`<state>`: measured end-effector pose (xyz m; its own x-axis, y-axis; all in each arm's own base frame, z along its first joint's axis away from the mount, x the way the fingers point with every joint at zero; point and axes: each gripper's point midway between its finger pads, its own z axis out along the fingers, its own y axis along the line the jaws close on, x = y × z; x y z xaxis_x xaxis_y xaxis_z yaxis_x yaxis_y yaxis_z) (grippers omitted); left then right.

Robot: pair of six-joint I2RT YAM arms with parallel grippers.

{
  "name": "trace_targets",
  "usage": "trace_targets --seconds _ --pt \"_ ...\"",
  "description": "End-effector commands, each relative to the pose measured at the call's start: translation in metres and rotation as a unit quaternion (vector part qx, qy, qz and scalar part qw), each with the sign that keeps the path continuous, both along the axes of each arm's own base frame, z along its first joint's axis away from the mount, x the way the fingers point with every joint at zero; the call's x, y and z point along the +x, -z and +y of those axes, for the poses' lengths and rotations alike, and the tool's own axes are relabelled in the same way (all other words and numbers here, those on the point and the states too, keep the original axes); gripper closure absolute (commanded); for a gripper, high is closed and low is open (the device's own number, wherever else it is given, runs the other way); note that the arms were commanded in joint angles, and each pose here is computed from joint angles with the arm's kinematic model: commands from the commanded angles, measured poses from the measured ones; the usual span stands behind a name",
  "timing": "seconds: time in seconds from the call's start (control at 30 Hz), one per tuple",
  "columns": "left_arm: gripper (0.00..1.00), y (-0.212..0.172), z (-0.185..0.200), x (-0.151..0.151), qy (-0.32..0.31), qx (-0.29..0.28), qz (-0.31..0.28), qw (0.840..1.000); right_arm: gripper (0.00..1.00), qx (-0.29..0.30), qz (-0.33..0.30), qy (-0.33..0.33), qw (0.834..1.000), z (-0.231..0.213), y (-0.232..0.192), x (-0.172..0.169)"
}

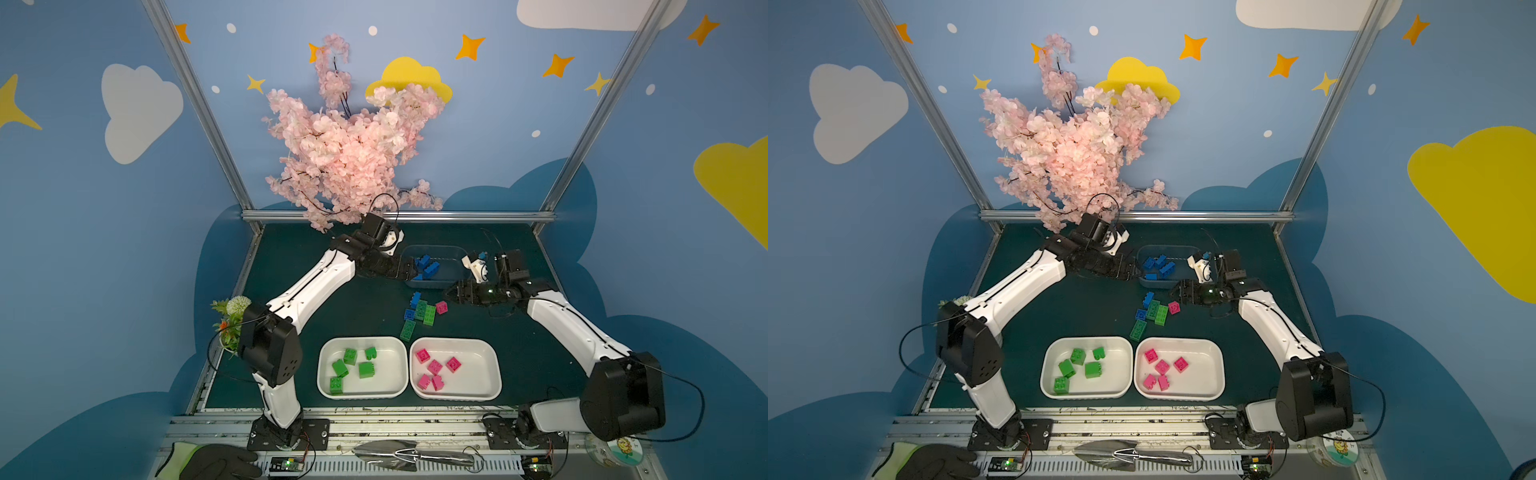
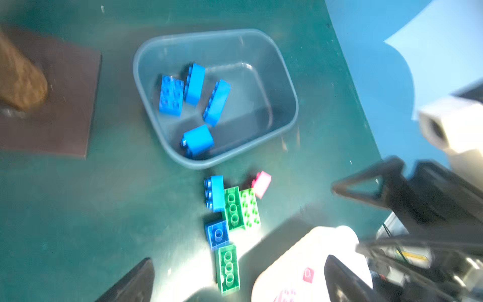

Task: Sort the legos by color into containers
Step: 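Release the blue brick into the tub while the right gripper moves toward the pile, then lower the right gripper onto a blue brick beside the tub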

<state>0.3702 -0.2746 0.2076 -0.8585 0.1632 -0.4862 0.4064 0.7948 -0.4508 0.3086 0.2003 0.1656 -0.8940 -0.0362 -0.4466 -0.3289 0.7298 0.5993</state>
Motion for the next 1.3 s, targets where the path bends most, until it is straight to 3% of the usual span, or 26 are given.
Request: trace_targets --seconds 0.0,0.33,0.47,0.6,1.0,1.27 --pt "0.01 -0.002 0.005 -0.025 0.035 -0.049 0.014 0.998 0.17 -0.035 0.003 0.075 0.997 0.003 0.002 0.017" --pt "0.01 -0.002 0.049 -0.058 0.024 -0.129 0.017 0.991 0.19 -0.117 0.026 0.117 0.986 0.041 0.03 0.029" --pt "0.01 0.0 0.064 -0.061 0.007 -0.146 0.02 0.989 0.24 -0.146 0.087 0.137 0.976 0.052 0.047 0.032" --pt "0.01 0.002 0.074 -0.065 -0.004 -0.149 0.021 0.989 0.27 -0.183 0.112 0.124 0.969 0.066 0.061 0.038" --pt "0.01 0.009 0.093 -0.073 -0.027 -0.158 0.026 0.987 0.42 -0.21 0.133 0.114 0.962 0.087 0.098 0.051" --pt "0.01 0.016 0.093 -0.077 -0.026 -0.158 0.037 0.986 0.43 -0.228 0.126 0.111 0.959 0.092 0.109 0.064"
